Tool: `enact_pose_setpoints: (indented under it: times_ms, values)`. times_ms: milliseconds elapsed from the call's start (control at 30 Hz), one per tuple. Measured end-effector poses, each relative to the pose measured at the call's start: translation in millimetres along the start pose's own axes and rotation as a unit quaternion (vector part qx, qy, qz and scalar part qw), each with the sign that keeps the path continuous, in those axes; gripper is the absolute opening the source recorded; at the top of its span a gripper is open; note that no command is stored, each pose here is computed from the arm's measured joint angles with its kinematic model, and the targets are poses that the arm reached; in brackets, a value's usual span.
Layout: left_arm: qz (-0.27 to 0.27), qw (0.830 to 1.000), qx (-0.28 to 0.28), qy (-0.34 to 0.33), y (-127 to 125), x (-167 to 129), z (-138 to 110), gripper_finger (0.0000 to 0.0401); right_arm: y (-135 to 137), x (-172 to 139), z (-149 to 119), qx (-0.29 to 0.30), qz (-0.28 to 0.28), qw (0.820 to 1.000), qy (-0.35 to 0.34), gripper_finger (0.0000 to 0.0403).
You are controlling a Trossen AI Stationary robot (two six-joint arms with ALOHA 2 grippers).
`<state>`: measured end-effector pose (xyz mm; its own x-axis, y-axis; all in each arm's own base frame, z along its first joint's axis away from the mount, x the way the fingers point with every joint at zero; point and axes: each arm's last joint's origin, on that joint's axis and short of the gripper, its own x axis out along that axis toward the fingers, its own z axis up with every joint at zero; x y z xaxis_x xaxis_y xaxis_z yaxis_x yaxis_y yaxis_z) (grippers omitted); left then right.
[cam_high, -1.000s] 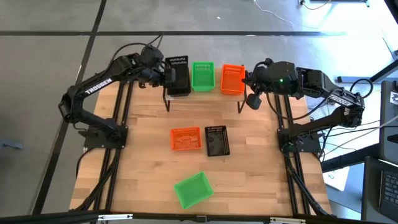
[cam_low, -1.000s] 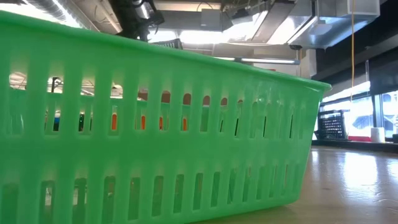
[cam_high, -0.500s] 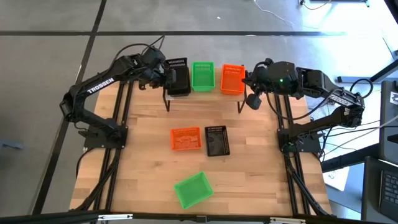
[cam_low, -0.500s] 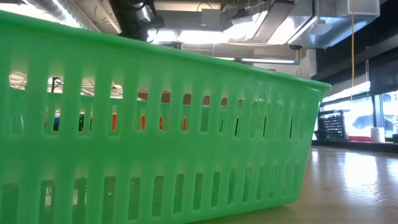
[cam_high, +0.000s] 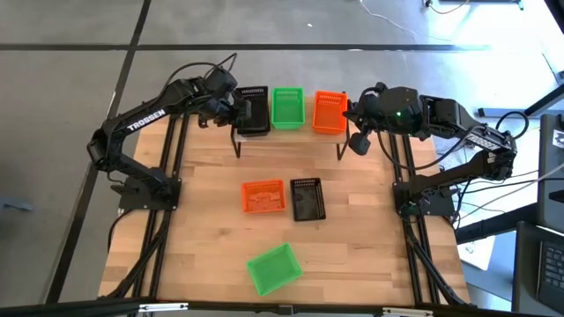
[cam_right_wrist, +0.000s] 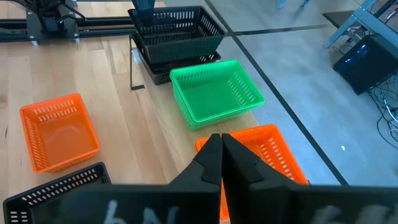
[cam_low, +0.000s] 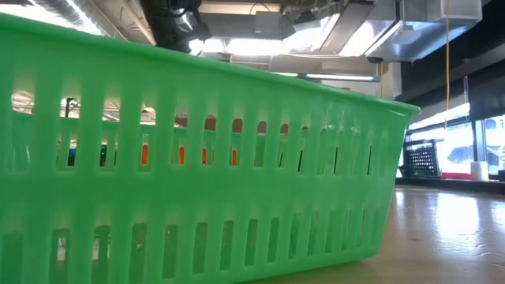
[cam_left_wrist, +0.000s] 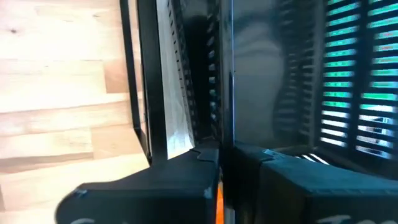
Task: Stack baskets on shelf by color
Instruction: Stack the bottom black bin on top of the other black bin on the shelf
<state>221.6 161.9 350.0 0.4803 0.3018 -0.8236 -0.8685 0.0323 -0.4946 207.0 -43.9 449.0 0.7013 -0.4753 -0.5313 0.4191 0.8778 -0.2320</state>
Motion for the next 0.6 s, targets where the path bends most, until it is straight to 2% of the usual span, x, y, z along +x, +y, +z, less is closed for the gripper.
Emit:
enact_pose_setpoints:
  times_ms: [300, 467, 600]
  values:
    - [0.001, 1.000, 0.007, -0.001, 0.1, 0.0, 0.0, 0.0062, 0.0, 0.0, 0.1, 0.002, 0.000, 1.000, -0.001, 0.0000]
    - [0.000, 0.999, 0.031, -0.024, 2.1, -7.7, 1.7, 0.0061, 0.0, 0.0, 1.4, 0.003, 0.000, 1.000, -0.007, 0.0000]
    - [-0.002, 0.996, 0.077, -0.049, 5.1, -19.7, 2.1, 0.0060, 0.2, 0.0, 0.4, -0.006, 0.002, 1.000, -0.002, 0.0000]
